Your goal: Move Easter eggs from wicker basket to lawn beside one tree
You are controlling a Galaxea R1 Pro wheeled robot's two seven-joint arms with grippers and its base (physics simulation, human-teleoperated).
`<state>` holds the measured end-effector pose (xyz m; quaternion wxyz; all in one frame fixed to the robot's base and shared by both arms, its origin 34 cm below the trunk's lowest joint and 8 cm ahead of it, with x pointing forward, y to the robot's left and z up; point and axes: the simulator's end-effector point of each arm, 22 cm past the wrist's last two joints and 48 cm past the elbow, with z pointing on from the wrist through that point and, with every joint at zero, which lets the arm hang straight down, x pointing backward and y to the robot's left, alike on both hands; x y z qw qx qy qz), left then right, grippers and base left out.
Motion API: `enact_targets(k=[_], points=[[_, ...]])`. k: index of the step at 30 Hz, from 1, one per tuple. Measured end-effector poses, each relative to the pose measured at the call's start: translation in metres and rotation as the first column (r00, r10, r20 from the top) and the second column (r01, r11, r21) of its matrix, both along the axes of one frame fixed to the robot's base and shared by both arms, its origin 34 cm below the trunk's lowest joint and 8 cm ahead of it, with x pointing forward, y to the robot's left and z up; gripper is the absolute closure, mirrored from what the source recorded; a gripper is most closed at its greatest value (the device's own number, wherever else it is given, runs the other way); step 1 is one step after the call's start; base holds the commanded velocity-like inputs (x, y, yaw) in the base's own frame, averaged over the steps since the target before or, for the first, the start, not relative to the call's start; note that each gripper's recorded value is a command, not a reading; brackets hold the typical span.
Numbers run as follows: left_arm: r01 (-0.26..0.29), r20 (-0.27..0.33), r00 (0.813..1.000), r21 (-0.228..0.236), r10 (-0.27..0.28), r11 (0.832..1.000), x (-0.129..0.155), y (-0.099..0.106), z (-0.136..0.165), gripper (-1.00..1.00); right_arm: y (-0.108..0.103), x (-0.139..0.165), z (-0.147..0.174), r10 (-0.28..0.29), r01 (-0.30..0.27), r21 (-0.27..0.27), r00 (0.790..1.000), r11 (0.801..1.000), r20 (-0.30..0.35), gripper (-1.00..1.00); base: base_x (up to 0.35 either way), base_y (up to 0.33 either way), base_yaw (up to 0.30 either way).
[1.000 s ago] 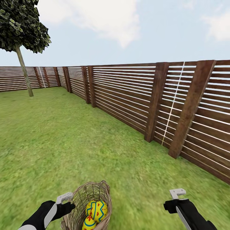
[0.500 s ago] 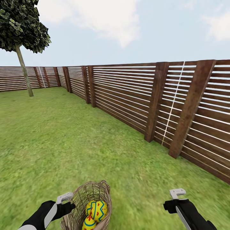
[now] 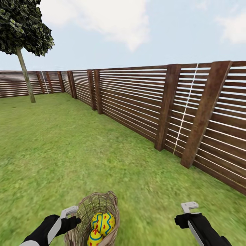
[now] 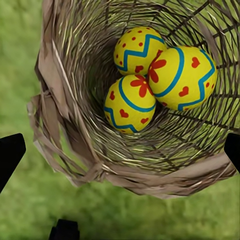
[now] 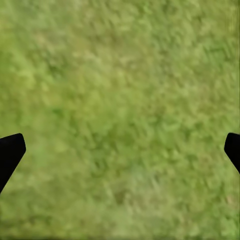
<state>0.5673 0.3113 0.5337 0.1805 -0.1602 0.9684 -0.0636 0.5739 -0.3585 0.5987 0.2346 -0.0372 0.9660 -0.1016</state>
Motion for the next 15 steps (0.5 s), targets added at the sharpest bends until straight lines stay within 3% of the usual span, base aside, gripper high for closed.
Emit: enact_targets(k=[15], points=[[0.001,0.001,1.000,0.000,-0.001,1.000,-0.001,0.000,-0.016,-1.00,0.005,-0.001,-0.017,0.019,-0.019,-0.004,1.000,1.000,0.001,-1.00,0.000,0.000,0.000]])
